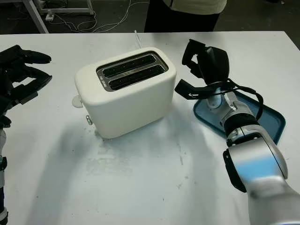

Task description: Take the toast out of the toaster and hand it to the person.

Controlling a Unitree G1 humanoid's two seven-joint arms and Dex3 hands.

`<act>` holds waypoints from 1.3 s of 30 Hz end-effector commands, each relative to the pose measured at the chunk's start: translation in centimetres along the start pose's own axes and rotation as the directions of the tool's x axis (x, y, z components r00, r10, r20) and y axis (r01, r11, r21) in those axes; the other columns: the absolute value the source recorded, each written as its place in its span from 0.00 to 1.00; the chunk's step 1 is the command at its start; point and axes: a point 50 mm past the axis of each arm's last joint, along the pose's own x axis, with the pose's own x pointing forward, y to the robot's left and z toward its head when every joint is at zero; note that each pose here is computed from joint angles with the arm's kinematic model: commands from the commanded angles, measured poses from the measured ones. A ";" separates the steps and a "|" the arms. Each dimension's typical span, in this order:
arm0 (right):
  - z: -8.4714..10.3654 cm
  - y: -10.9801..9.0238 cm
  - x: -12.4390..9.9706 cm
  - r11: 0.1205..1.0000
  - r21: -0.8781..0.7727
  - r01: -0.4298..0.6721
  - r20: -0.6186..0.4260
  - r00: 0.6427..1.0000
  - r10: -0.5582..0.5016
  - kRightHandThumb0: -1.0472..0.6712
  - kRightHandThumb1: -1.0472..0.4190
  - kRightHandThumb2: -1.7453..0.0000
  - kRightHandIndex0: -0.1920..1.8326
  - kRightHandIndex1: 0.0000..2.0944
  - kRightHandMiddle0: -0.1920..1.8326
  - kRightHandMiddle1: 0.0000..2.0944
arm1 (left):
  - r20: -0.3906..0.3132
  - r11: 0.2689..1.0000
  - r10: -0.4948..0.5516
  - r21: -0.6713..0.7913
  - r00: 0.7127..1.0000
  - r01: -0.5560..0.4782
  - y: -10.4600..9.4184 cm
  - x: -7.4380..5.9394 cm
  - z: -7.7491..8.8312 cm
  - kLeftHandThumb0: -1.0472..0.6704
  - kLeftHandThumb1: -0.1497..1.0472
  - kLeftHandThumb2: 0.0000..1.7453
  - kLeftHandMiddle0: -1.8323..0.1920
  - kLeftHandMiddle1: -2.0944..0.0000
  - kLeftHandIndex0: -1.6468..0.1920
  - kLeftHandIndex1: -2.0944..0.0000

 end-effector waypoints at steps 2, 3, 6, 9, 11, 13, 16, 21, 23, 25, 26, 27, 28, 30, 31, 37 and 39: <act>-0.1 0.2 -0.1 0.986 0.163 -0.028 -0.045 0.998 0.036 0.59 0.09 0.82 0.50 0.83 0.41 0.82 | -0.002 1.000 0.006 0.021 1.000 -0.006 0.2 -0.4 -0.1 0.54 0.89 0.07 0.66 0.41 0.59 0.58; -0.2 0.3 -0.1 0.978 0.205 -0.043 -0.060 0.997 0.056 0.59 0.09 0.81 0.50 0.83 0.40 0.83 | -0.001 1.000 0.008 0.023 1.000 -0.008 0.2 -0.4 -0.1 0.55 0.89 0.07 0.65 0.41 0.59 0.58; -0.2 0.6 -0.5 0.942 0.321 -0.096 -0.051 0.992 0.118 0.59 0.09 0.77 0.49 0.83 0.37 0.83 | 0.001 0.999 0.010 0.034 1.000 -0.010 0.2 -0.5 -0.2 0.55 0.89 0.07 0.65 0.41 0.59 0.58; -0.1 0.7 -1.3 0.893 0.428 -0.139 0.008 0.989 0.150 0.59 0.09 0.75 0.53 0.83 0.40 0.83 | -0.005 1.000 0.010 0.017 1.000 -0.010 0.2 -0.7 -0.3 0.53 0.89 0.07 0.64 0.41 0.59 0.58; -0.2 0.8 -1.9 0.846 0.508 -0.162 0.028 0.985 0.172 0.56 0.09 0.73 0.55 0.83 0.42 0.83 | 0.025 1.000 0.002 0.019 1.000 -0.003 0.2 -0.9 -0.2 0.54 0.89 0.07 0.64 0.41 0.59 0.58; -0.3 0.9 -2.5 0.775 0.602 -0.192 0.054 0.978 0.201 0.55 0.09 0.71 0.57 0.83 0.43 0.83 | 0.023 1.000 0.008 0.005 1.000 -0.009 0.1 -1.2 -0.2 0.54 0.89 0.08 0.64 0.40 0.59 0.57; -0.3 0.8 -3.5 0.653 0.721 -0.229 0.066 0.962 0.265 0.50 0.09 0.66 0.58 0.83 0.44 0.83 | 0.021 0.999 0.035 0.026 0.999 -0.035 0.0 -2.0 -0.3 0.55 0.89 0.08 0.63 0.40 0.59 0.57; 0.0 0.6 -5.8 0.502 0.829 -0.246 0.095 0.947 0.308 0.46 0.09 0.66 0.62 0.83 0.48 0.83 | -0.004 0.998 0.059 -0.020 0.998 -0.059 -0.7 -3.4 -0.5 0.55 0.89 0.11 0.63 0.42 0.60 0.61; 0.1 0.3 -6.7 0.475 0.849 -0.230 0.069 0.941 0.332 0.44 0.09 0.68 0.63 0.83 0.49 0.83 | -0.009 0.997 0.067 -0.030 0.998 -0.067 -0.9 -4.1 -0.7 0.55 0.89 0.11 0.63 0.43 0.59 0.61; 0.4 -0.2 -7.3 0.465 0.861 -0.205 0.030 0.934 0.356 0.42 0.09 0.68 0.67 0.83 0.52 0.83 | -0.017 0.996 0.076 -0.048 0.997 -0.077 -1.3 -4.7 -0.8 0.55 0.89 0.11 0.62 0.43 0.58 0.62; 0.6 -0.5 -7.6 0.451 0.873 -0.185 0.008 0.930 0.367 0.41 0.09 0.69 0.66 0.83 0.52 0.83 | -0.021 0.995 0.080 -0.051 0.997 -0.081 -1.5 -5.0 -0.8 0.55 0.89 0.12 0.62 0.43 0.58 0.62; 0.9 -0.7 -7.9 0.440 0.882 -0.169 -0.009 0.927 0.375 0.42 0.09 0.68 0.66 0.83 0.51 0.83 | -0.025 0.995 0.083 -0.052 0.996 -0.085 -1.6 -5.3 -0.9 0.54 0.89 0.12 0.62 0.43 0.58 0.63; 1.2 -0.8 -8.3 0.431 0.890 -0.152 -0.027 0.924 0.381 0.42 0.09 0.68 0.66 0.83 0.50 0.83 | -0.035 0.994 0.084 -0.064 0.996 -0.086 -1.9 -5.7 -0.9 0.54 0.89 0.13 0.62 0.44 0.58 0.63; 1.7 -0.9 -9.3 0.425 0.898 -0.111 -0.066 0.923 0.380 0.42 0.09 0.70 0.65 0.83 0.46 0.83 | -0.058 0.992 0.084 -0.094 0.995 -0.089 -2.4 -6.5 -1.0 0.54 0.89 0.15 0.64 0.44 0.59 0.65; 2.1 -1.0 -9.8 0.424 0.900 -0.095 -0.080 0.923 0.376 0.42 0.09 0.72 0.64 0.83 0.45 0.83 | -0.068 0.990 0.084 -0.106 0.994 -0.091 -2.8 -6.9 -1.1 0.54 0.89 0.16 0.65 0.44 0.60 0.65; 3.9 -1.2 -12.9 0.434 0.892 -0.124 -0.060 0.920 0.387 0.36 0.09 0.73 0.53 0.83 0.39 0.81 | -0.104 0.982 0.116 -0.140 0.988 -0.130 -4.6 -8.8 -2.1 0.53 0.89 0.16 0.67 0.44 0.61 0.68; 4.1 -0.7 -14.0 0.420 0.899 -0.124 -0.065 0.911 0.408 0.34 0.09 0.74 0.44 0.77 0.36 0.69 | -0.104 0.979 0.140 -0.134 0.985 -0.154 -5.3 -9.2 -2.3 0.53 0.89 0.17 0.69 0.46 0.62 0.69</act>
